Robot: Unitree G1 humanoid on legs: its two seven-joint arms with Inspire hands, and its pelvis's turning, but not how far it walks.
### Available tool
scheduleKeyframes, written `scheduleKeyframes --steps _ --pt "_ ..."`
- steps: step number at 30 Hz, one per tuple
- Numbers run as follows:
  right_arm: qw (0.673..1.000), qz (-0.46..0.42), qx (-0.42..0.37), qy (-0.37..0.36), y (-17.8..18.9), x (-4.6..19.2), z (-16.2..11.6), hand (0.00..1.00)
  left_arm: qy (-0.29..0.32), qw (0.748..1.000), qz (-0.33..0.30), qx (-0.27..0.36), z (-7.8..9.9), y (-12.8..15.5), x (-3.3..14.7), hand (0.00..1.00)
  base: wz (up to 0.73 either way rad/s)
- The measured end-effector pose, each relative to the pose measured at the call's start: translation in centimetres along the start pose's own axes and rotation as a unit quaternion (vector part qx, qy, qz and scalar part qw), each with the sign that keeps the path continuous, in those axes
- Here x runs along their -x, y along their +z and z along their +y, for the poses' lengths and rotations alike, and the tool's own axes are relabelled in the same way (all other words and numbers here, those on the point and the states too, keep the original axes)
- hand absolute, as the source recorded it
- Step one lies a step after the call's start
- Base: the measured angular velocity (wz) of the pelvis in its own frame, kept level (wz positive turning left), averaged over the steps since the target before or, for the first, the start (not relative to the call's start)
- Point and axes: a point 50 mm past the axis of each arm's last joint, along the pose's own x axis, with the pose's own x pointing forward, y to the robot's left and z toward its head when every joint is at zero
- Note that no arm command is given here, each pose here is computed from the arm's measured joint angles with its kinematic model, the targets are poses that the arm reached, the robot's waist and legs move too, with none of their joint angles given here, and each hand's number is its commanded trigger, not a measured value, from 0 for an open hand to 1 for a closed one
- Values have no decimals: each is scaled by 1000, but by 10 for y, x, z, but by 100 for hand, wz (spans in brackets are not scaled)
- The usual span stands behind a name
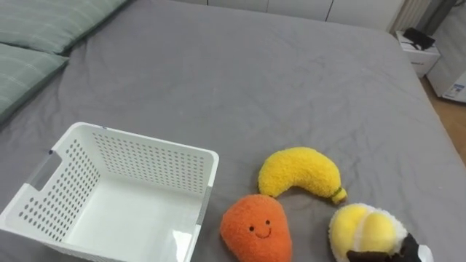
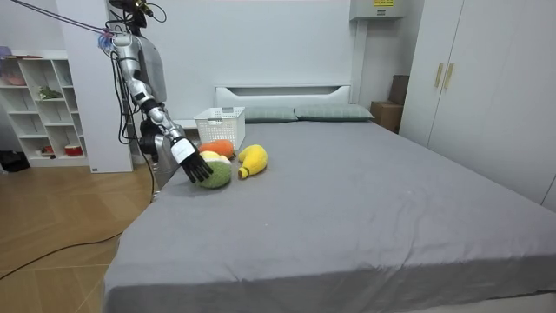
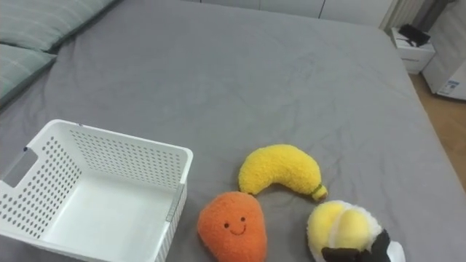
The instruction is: Collect toys from the bed
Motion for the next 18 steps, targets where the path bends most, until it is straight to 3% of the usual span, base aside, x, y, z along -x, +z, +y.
scheduleKeyframes --steps 18 --pt "999 4 24 23 -2 -1 3 100 -5 1000 -15 1 3 10 -2 0 1"
